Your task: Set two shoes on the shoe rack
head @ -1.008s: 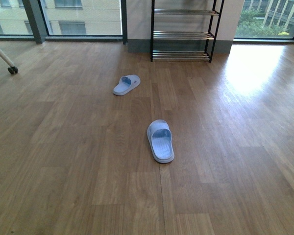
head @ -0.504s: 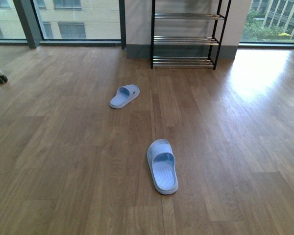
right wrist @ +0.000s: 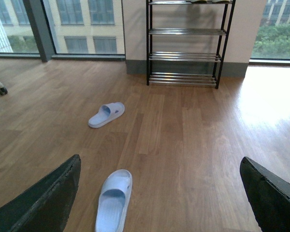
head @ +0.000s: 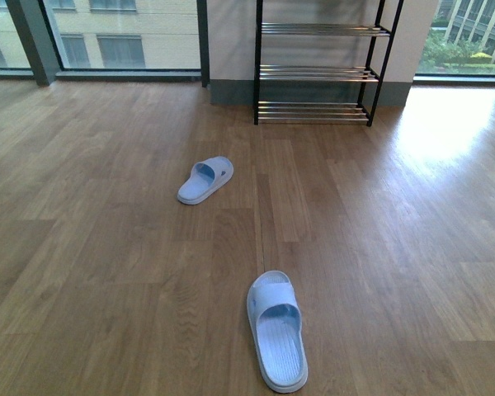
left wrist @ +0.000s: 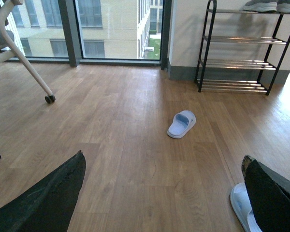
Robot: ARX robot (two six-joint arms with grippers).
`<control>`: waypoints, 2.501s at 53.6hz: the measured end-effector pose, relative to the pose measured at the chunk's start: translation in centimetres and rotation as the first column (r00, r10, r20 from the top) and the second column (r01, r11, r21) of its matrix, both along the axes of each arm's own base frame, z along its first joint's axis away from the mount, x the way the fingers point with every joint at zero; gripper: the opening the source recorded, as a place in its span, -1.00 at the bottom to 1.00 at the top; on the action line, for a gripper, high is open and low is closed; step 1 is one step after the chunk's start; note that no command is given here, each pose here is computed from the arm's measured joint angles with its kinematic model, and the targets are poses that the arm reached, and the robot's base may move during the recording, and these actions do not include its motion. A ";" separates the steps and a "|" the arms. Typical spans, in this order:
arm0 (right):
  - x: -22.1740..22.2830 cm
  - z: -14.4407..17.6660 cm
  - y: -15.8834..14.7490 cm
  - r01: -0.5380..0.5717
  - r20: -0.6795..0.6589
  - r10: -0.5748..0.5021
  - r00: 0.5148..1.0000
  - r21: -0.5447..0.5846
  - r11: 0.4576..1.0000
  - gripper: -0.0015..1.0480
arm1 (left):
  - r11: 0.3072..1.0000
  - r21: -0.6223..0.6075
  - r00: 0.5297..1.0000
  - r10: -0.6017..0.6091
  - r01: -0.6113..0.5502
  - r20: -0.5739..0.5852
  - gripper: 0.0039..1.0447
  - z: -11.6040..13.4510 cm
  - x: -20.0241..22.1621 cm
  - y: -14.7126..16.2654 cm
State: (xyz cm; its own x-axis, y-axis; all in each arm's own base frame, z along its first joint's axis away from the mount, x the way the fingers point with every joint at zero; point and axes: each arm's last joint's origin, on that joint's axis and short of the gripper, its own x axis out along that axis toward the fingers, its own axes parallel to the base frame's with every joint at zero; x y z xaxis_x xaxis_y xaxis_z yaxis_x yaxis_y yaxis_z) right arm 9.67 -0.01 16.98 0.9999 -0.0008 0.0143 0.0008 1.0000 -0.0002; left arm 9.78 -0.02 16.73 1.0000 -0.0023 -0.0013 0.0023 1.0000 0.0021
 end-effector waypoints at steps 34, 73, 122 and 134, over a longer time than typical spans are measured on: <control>0.0 0.0 0.0 -0.001 0.001 0.001 1.000 0.000 1.000 0.82 | 1.000 0.000 1.000 0.001 -0.001 0.000 0.83 0.0 0.0 0.0; 0.0 0.0 0.0 -0.001 0.001 0.001 1.000 0.000 1.000 0.82 | 1.000 0.000 1.000 0.000 0.000 0.000 0.83 0.0 0.0 0.0; 0.0 0.0 0.0 0.000 0.001 0.000 1.000 0.000 1.000 0.82 | 0.999 -0.033 0.605 -0.014 -0.019 -0.796 0.83 -10.9 18.4 -5.1; 0.0 0.0 0.0 -0.001 0.001 0.001 1.000 0.000 1.000 0.82 | 0.993 0.041 0.503 -0.018 0.106 -0.864 0.83 -15.4 22.4 -6.5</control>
State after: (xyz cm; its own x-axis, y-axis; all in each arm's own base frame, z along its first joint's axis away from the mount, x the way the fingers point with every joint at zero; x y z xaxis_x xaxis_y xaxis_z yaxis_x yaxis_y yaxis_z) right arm 9.67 0.00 16.99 0.9999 0.0000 0.0154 0.0000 1.0000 -0.0002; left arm 32.16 -6.52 1.29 0.5018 -0.0201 -0.8648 0.1092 0.9932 0.0403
